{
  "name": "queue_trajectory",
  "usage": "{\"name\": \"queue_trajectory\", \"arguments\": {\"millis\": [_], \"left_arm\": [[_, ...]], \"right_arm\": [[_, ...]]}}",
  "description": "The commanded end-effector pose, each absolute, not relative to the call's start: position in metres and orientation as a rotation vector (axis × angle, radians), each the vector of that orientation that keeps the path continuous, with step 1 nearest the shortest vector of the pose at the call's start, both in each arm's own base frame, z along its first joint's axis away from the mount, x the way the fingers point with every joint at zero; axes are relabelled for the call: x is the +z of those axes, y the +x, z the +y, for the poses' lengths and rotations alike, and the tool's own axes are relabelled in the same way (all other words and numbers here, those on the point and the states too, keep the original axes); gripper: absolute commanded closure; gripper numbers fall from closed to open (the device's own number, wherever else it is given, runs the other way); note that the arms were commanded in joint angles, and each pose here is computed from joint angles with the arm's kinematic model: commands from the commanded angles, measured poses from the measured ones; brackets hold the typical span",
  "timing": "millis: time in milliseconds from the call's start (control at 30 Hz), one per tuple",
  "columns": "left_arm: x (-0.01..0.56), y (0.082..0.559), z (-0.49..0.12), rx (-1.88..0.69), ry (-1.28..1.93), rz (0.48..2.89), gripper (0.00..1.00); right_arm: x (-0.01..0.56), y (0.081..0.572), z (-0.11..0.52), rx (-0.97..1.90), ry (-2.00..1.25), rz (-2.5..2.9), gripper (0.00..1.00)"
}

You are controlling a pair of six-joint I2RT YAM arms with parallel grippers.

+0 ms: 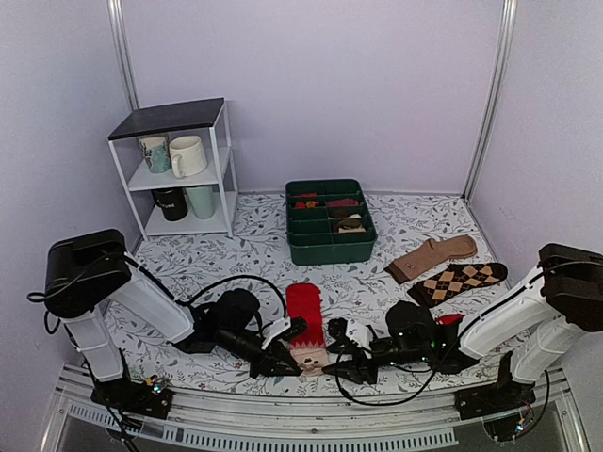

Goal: Roll the socks
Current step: Roll a pair of socks at the center of the board.

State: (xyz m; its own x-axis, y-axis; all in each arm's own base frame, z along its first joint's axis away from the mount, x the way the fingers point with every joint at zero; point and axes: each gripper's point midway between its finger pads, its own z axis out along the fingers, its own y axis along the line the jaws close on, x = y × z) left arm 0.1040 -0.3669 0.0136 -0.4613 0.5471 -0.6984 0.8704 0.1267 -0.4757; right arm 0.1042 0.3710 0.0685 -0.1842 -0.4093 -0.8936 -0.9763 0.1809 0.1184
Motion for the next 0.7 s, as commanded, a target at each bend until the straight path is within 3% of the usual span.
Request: {"name": "queue_trajectory", "arguments": {"millis": [0, 667], "left_arm": [[-0.022, 0.092, -0.342, -1.228, 1.381, 2.274, 1.0], [-0.025, 0.091, -0.342, -1.243, 1.397, 2.278, 1.0]], "right_arm": [[0.06, 0.104, 0.391, 0.813, -1.454, 1.571, 0.5], [0.01, 0.098, 0.394, 0.748, -1.57, 1.694, 0.54]]}}
